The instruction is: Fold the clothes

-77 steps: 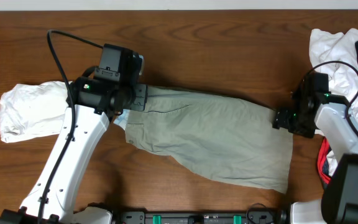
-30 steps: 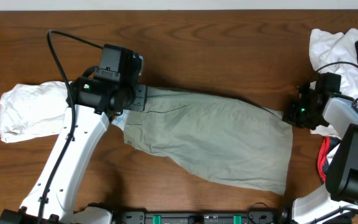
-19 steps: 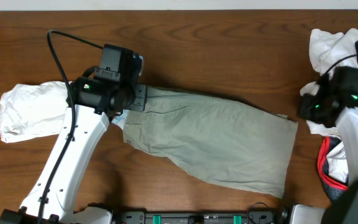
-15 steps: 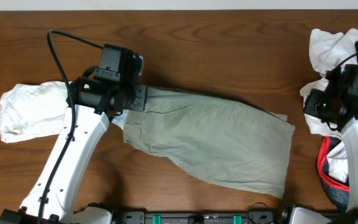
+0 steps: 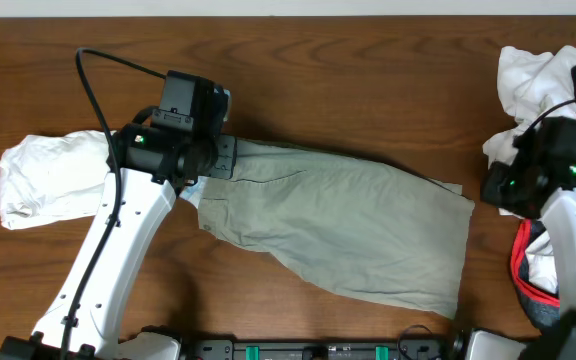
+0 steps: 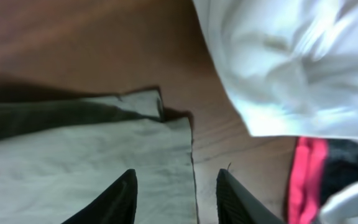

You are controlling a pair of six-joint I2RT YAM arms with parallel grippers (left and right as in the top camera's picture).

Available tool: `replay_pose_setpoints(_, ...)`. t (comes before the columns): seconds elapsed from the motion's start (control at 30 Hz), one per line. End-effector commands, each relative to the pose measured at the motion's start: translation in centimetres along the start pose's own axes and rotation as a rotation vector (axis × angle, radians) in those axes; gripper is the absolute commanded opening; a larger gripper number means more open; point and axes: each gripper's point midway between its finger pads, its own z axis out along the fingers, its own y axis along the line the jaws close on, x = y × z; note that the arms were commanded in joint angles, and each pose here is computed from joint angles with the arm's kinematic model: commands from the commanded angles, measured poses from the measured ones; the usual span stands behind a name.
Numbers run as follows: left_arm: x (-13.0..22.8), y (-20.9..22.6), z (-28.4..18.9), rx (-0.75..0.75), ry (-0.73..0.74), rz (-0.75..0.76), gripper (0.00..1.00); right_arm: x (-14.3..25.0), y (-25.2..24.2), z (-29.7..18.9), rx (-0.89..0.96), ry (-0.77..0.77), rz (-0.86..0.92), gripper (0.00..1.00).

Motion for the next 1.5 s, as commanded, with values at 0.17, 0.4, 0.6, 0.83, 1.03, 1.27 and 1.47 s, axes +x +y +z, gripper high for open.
replay_pose_setpoints(0.17,-0.3,0.4,-0.7,-0.016,-0.021,-0.005,0.06,4.6,-1.2,7.2,0.013,0.178,0.051,0.42)
replay_pose_setpoints(0.4,-0.3,0.4,-0.7,-0.016,-0.021,-0.005,0.06,5.6,-0.2,9.8,-0.056,0.239,0.063,0.43)
replay_pose_setpoints(0.6,-0.4,0.4,-0.7,-0.016,-0.021,-0.005,0.06,5.7,0.1,10.1,-0.073,0.247,0.065,0.42)
replay_pose_setpoints(0.83,-0.4,0.4,-0.7,-0.016,-0.021,-0.005,0.06,6.1,0.1,10.0,-0.072,0.260,0.066,0.21)
replay_pose_setpoints(1.03,-0.4,0.4,-0.7,-0.016,-0.021,-0.005,0.06,6.2,0.2,9.8,-0.074,0.266,0.067,0.01)
replay_pose_setpoints(1.27,-0.8,0.3,-2.0,-0.013,-0.063,-0.004,0.06,1.7,3.2,4.1,-0.202,0.142,0.030,0.01)
replay_pose_setpoints(1.47,-2.1,0.2,-6.1,-0.002,-0.195,0.001,0.06,-4.9,5.2,-9.0,-0.246,-0.172,-0.086,0.01)
